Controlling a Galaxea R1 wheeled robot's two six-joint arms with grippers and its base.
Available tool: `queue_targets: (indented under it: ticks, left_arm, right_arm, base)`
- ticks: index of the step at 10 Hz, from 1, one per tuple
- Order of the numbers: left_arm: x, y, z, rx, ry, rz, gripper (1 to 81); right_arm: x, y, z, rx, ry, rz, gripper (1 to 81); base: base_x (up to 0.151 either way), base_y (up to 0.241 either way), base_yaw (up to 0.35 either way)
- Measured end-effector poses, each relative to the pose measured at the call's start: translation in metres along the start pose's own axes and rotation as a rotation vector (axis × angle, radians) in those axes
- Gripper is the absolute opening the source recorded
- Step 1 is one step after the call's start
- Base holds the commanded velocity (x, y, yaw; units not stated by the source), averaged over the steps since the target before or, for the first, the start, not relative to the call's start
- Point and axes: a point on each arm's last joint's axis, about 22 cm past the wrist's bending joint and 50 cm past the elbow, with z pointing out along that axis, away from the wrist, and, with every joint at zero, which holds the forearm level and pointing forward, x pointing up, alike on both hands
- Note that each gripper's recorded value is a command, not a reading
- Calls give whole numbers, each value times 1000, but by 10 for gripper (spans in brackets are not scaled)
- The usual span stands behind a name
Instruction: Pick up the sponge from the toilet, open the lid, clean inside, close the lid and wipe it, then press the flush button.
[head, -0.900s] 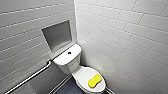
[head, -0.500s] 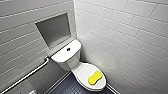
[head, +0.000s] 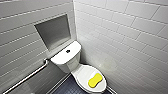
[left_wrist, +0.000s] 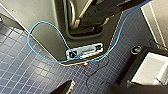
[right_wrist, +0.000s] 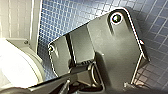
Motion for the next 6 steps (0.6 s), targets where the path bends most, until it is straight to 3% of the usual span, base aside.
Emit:
queue_targets:
  ticks: [2,6]
  left_arm:
    - [20,-9,6,23,18,14,811]
    - [65,-8,30,49,59,40,811]
  right_arm:
    - [74,-15,1,17,88,-16,811]
    - [162,-25,-3,17,184,-14,811]
  base:
    - [0,0,0]
    - [0,0,0]
